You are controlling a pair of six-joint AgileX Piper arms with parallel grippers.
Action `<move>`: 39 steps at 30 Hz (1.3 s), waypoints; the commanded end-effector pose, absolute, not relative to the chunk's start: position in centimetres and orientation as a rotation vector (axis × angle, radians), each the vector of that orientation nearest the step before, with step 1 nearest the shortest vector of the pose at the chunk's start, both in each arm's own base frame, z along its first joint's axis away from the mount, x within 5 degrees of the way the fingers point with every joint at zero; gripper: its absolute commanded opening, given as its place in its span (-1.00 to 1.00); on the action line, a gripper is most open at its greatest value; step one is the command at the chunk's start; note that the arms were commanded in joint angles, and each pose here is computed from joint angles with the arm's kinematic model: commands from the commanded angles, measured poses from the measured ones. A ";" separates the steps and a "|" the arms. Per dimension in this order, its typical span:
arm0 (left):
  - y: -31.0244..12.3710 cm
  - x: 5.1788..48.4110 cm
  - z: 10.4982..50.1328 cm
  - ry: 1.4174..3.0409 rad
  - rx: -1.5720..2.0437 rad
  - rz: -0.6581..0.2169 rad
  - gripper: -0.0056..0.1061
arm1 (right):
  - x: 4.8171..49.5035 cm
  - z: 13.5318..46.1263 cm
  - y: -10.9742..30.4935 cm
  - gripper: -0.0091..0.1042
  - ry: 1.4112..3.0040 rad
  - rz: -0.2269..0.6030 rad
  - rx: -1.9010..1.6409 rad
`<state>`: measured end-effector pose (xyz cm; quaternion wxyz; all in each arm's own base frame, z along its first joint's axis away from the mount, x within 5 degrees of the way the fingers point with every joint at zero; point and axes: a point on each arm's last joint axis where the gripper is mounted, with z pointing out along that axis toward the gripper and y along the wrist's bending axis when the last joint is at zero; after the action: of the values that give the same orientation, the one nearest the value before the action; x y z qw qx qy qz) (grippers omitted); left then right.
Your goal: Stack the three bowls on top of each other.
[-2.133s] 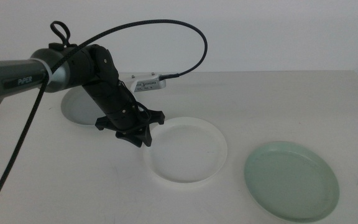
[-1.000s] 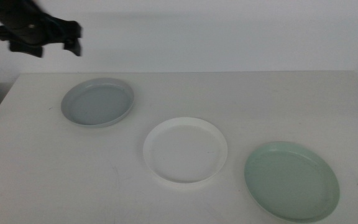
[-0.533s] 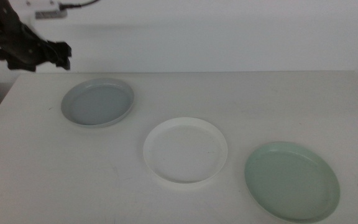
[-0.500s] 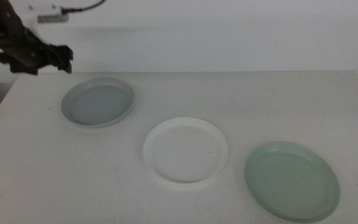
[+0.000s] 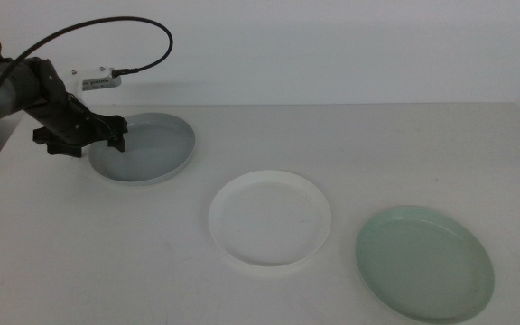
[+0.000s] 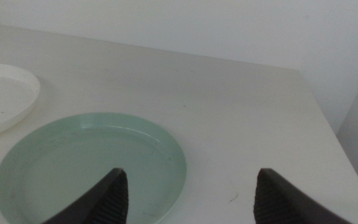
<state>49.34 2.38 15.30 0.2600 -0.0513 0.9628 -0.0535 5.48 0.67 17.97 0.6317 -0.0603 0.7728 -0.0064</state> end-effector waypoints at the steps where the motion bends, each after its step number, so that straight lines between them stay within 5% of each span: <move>1: 2.4 49.8 19.2 2.488 -0.156 -0.159 0.78 | 5.4 18.9 0.4 0.08 1.670 -0.051 -0.120; 13: 2.5 49.7 18.8 2.514 -0.138 -0.138 -0.90 | 5.4 18.9 0.4 0.08 1.670 -0.051 -0.120; 24: 2.8 47.9 25.0 2.538 -0.122 -0.074 -0.90 | 5.4 18.9 0.4 0.08 1.670 -0.051 -0.120; 39: -1.8 37.4 33.8 2.388 -0.108 -0.299 -0.90 | 5.4 18.9 0.4 0.08 1.670 -0.051 -0.120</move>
<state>38.82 -0.66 30.04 0.2946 -0.0453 0.9499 -0.0942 5.48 0.67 17.97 0.6317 -0.0603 0.7728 -0.0064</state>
